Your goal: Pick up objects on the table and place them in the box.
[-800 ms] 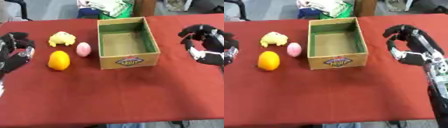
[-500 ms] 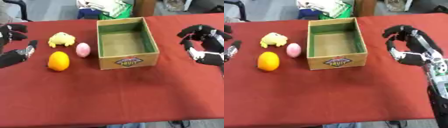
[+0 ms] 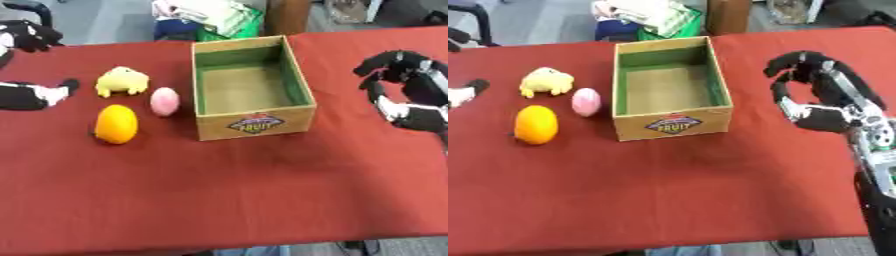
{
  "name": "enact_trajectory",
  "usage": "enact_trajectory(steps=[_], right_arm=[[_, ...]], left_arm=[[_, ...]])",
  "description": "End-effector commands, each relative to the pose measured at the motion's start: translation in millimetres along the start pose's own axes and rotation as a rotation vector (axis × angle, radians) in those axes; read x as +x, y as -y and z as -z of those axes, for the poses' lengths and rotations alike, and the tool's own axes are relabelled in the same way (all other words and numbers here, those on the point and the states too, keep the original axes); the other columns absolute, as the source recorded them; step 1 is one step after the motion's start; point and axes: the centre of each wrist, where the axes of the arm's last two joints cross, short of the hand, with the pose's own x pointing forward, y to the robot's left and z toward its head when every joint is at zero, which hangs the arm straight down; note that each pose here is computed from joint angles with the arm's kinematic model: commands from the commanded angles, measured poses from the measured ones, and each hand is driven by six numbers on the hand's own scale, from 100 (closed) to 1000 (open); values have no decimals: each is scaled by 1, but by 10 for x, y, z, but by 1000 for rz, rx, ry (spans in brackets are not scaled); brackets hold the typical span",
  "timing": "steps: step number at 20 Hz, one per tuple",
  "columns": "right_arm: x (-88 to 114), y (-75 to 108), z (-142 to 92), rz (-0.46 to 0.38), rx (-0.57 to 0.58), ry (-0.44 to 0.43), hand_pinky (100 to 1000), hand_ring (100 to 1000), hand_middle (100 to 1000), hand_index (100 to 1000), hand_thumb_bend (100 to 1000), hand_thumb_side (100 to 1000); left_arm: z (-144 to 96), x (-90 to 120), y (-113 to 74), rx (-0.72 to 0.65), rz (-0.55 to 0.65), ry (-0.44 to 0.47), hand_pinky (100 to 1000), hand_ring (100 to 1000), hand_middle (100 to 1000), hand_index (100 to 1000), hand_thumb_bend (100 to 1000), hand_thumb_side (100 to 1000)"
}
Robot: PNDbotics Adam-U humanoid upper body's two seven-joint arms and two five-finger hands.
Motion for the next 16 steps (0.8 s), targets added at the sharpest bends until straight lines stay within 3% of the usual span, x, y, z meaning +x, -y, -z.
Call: enact_trajectory(steps=[1, 9, 16], right_arm=[[49, 75, 20, -18, 6, 13, 579, 742, 596, 762, 100, 184], [45, 58, 28, -12, 11, 16, 579, 742, 596, 762, 100, 184], [43, 46, 30, -7, 13, 16, 579, 742, 596, 762, 100, 184]], left_arm=[[87, -60, -73, -88, 109, -11, 763, 733, 733, 831, 508, 292], [411, -208, 277, -301, 128, -17, 754, 708, 712, 822, 548, 310], [557, -235, 498, -355, 109, -8, 752, 699, 704, 816, 556, 310]])
